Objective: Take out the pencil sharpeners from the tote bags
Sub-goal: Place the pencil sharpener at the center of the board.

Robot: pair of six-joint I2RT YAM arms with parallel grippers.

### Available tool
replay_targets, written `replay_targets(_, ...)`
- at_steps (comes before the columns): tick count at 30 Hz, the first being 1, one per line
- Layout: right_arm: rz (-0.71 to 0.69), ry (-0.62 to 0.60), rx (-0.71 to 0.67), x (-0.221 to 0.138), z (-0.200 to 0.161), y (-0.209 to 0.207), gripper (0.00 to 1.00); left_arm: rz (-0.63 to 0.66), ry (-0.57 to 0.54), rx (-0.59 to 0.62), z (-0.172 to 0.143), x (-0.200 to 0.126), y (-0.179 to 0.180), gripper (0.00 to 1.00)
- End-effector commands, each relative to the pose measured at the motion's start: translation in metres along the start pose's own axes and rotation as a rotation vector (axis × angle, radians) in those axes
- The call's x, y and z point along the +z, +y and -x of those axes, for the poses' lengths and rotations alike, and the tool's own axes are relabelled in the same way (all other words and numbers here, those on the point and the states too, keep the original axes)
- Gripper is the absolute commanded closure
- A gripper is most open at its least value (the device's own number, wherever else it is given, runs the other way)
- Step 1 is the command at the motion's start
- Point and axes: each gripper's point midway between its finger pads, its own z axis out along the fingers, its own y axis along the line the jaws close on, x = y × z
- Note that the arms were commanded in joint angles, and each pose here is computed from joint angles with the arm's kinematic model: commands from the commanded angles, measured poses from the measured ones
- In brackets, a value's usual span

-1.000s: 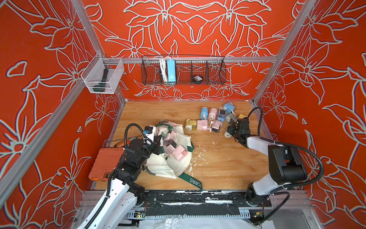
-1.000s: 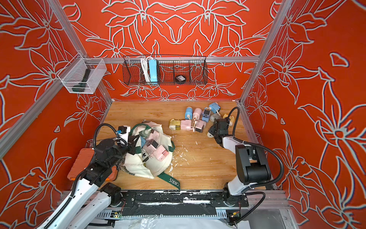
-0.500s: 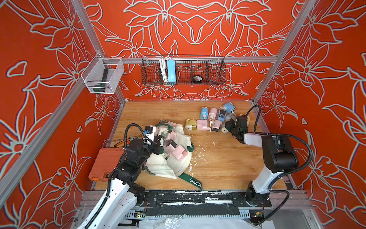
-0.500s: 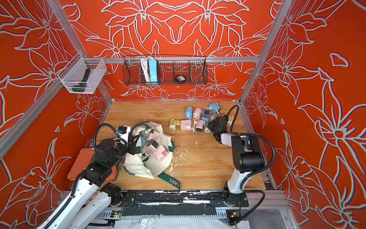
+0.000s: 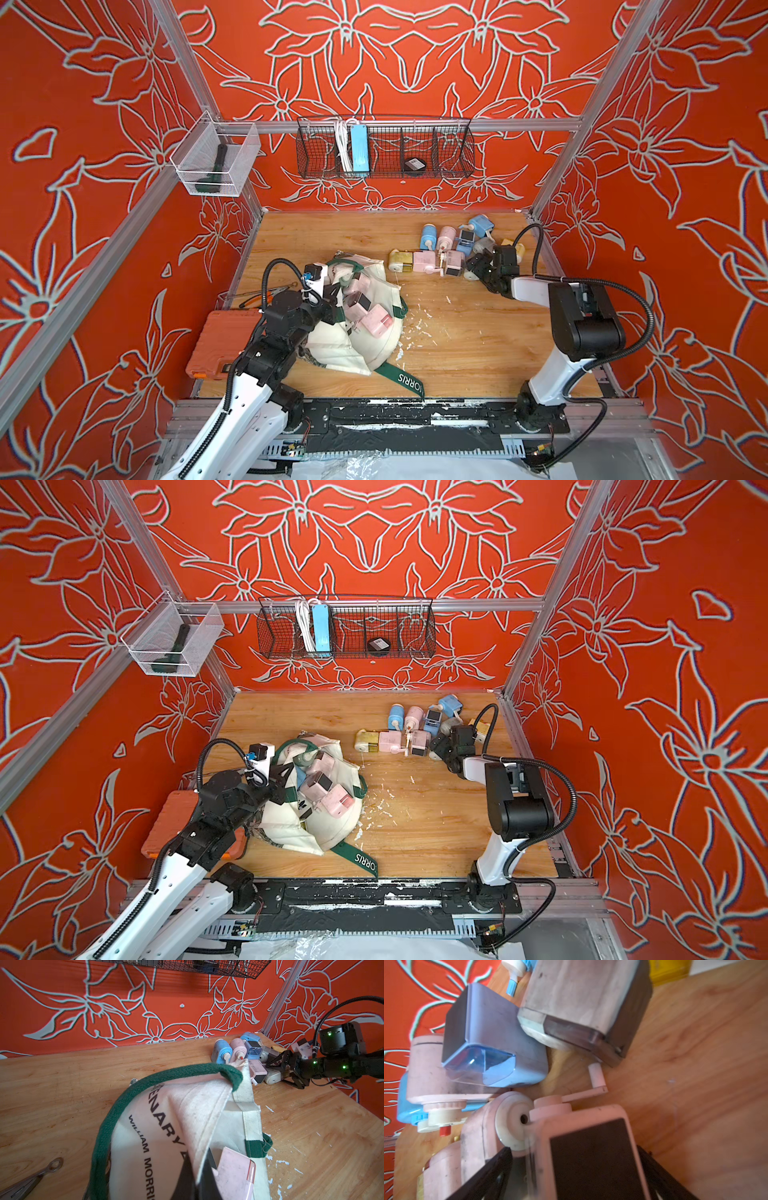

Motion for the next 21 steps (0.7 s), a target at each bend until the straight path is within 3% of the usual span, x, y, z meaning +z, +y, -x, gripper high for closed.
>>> replay_targets(1,-0.128,0.001,-0.017,-0.015,0.005,-0.017,0.05,-0.016,-0.020,-0.005,0.007,-0.002,-0.004,1.00)
replay_targets(6,-0.172,-0.016,-0.022,-0.031,0.010,-0.022,0.03,-0.018,-0.022,-0.005,0.008,-0.002,-0.004,1.00)
replay_targets(10,-0.126,-0.064,-0.033,-0.061,0.020,-0.008,0.03,-0.017,-0.026,-0.004,0.009,-0.003,-0.004,1.00)
replay_targets(21,0.191,-0.176,-0.155,-0.147,0.035,0.065,0.13,-0.017,-0.026,-0.004,0.008,-0.003,-0.004,1.00)
